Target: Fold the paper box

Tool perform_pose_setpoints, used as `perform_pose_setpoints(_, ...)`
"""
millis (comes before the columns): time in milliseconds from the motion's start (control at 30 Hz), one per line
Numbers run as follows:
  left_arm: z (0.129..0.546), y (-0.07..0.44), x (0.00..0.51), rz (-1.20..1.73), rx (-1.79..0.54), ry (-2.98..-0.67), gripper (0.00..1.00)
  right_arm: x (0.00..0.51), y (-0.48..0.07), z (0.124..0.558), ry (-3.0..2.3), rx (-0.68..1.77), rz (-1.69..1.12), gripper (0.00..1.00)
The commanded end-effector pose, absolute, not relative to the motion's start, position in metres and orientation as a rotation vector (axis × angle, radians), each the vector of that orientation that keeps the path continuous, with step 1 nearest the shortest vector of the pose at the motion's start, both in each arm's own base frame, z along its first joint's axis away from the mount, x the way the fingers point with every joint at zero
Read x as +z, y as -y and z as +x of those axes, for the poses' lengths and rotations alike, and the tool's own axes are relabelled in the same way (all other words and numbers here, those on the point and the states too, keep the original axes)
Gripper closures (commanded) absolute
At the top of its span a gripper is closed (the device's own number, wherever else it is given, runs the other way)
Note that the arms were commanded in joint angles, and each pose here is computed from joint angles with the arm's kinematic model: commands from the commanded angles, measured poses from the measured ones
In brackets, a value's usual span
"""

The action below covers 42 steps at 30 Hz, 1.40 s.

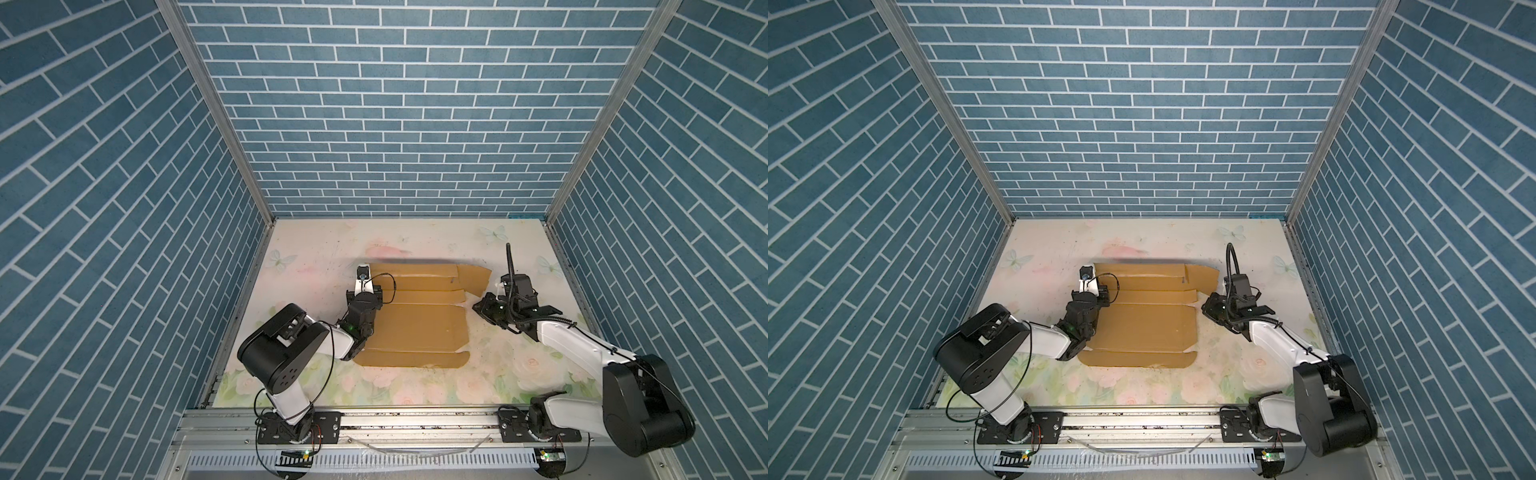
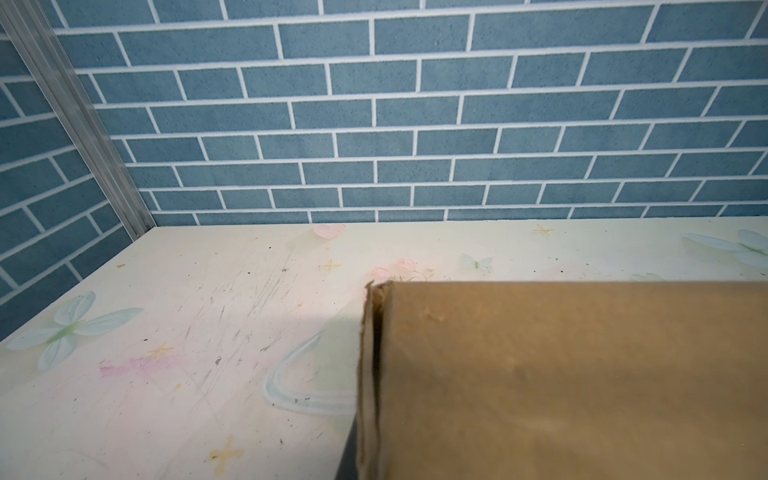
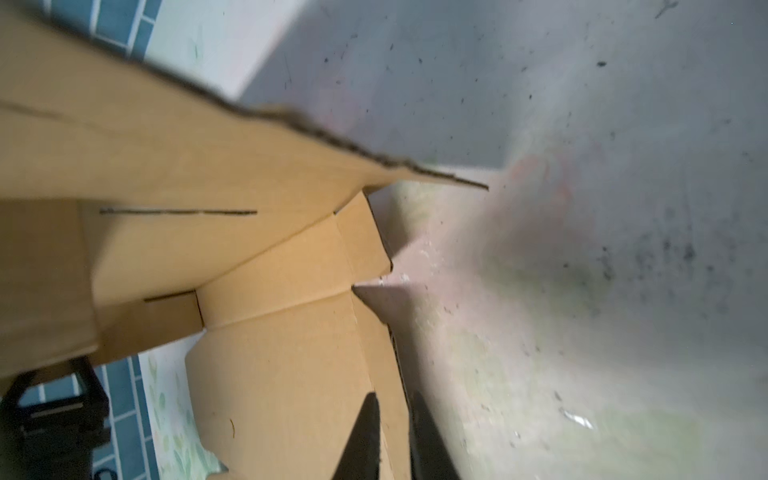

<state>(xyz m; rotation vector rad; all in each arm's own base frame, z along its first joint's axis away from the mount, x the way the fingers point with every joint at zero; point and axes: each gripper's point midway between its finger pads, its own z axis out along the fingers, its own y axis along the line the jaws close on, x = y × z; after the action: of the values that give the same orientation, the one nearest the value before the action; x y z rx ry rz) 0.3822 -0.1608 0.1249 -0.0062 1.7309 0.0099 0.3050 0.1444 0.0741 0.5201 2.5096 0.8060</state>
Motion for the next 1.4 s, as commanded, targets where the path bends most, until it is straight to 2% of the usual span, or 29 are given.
perform_pose_setpoints(0, 0.378, 0.163, 0.112, 0.045, 0.037, -1.788, 1.00, 0.083, -0.144, 0.338, -2.359, 0.805, 0.613, 0.83)
perform_pose_setpoints(167, 0.379, 0.165, 0.109, 0.053, 0.036, -1.797, 1.00, 0.067, -0.134, 0.347, -2.328, 0.722, 0.656, 0.86)
perform_pose_setpoints(533, 0.382, 0.169, 0.109, 0.057, 0.029, -1.806, 1.00, 0.045, -0.151, 0.352, -2.372, 0.683, 0.641, 0.88)
perform_pose_setpoints(1033, 0.383, 0.169, 0.108, 0.059, 0.029, -1.810, 1.00, 0.069, -0.197, 0.354, -2.345, 0.901, 0.502, 0.91)
perform_pose_setpoints(1367, 0.383, 0.170, 0.108, 0.055, 0.024, -1.810, 1.00, 0.048, -0.213, 0.356, -2.386, 0.920, 0.517, 0.91)
